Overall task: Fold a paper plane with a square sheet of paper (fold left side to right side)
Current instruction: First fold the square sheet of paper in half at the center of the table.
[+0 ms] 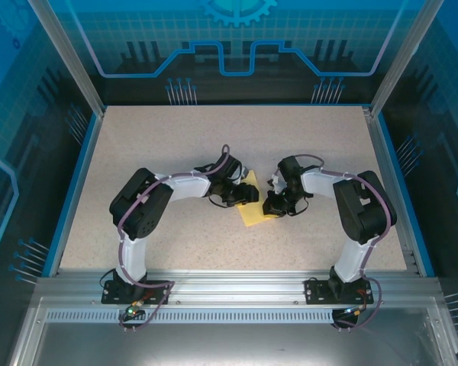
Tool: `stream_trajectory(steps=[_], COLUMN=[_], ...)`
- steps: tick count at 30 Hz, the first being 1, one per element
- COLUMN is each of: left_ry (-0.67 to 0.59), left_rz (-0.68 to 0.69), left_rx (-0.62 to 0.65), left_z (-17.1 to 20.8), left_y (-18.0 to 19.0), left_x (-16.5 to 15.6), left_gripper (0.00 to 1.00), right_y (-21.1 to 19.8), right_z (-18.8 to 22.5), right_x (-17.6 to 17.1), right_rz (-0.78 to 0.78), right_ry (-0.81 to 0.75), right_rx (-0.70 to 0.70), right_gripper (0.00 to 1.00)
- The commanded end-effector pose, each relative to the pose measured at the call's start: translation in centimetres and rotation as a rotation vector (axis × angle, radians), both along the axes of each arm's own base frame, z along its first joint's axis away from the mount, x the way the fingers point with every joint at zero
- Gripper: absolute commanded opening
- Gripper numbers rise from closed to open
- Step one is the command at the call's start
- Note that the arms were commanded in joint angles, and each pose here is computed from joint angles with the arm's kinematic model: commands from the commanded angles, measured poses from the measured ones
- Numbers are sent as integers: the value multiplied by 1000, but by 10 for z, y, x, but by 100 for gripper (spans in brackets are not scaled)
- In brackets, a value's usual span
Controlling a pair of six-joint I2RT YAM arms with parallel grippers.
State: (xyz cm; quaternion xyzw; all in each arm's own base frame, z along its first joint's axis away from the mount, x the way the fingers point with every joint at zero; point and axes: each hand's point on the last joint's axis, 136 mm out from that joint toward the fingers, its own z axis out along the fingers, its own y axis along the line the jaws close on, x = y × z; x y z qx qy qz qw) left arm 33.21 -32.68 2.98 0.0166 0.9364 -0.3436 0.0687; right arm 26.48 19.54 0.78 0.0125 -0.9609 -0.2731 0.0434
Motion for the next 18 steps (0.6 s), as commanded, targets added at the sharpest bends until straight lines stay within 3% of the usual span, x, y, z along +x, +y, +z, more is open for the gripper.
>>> stream_trajectory(steps=[1, 11, 18], left_ry=[2, -24, 3], left_rz=[71, 117, 166], left_rx=[101, 103, 120], left_z=[-18, -6, -18], left_y=[31, 45, 64], left_x=[20, 66, 88], left_gripper=[59, 60, 61], right_y=[-28, -29, -28], right_z=[-32, -34, -34], right_x=[-21, -24, -25], right_rz=[17, 19, 18], right_ry=[73, 77, 81], right_rx=[-175, -176, -170], right_gripper=[9, 9, 9])
